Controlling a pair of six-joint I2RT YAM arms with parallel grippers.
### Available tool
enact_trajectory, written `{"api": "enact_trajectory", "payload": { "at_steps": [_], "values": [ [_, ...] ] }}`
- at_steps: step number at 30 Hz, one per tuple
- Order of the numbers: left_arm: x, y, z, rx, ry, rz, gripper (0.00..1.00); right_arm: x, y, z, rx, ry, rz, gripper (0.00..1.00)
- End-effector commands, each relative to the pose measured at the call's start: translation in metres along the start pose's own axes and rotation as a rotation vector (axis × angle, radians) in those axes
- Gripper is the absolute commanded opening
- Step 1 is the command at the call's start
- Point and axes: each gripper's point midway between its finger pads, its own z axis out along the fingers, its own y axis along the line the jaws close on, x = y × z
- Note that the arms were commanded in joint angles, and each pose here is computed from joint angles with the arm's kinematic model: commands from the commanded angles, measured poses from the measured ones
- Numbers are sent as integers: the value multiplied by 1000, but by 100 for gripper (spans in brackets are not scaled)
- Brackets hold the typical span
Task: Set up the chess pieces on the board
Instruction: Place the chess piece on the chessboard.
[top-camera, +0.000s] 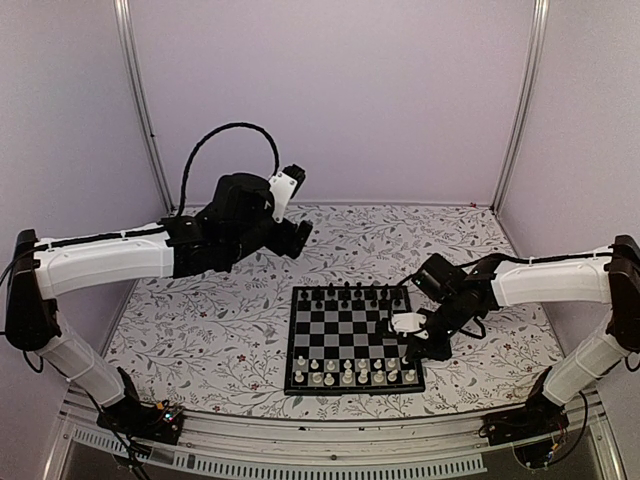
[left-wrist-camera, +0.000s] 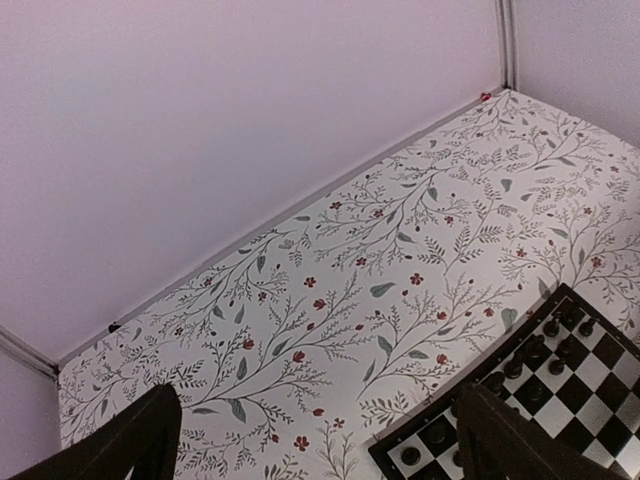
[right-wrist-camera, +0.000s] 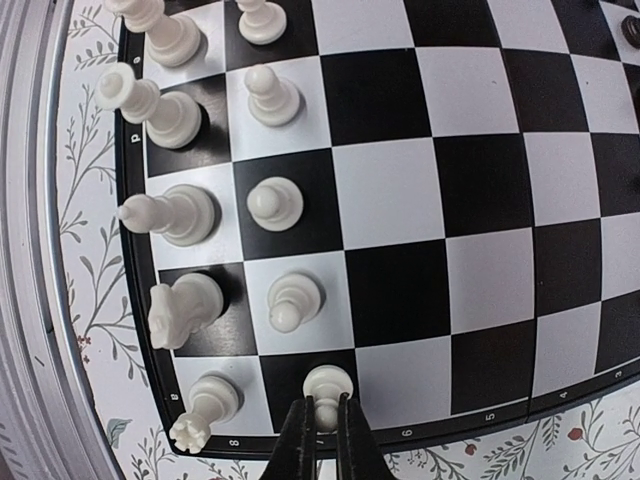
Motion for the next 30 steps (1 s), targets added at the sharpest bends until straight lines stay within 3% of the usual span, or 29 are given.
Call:
{"api": "enact_trajectory", "payload": {
  "at_steps": [1,17,24,30],
  "values": [
    [-3,3,3,-17,2,1,98,9,7,6,-23,52,-17,0],
    [0,-1,6,-6,16,6,98,11,14,4,-34,78,-31,3],
    [0,-2,6,-4,24,10,98,-1,9,-8,-2,38,-20,19],
    [0,-1,7,-5,26,16,98,-17,1,-31,38,-22,-29,26]
  ]
}}
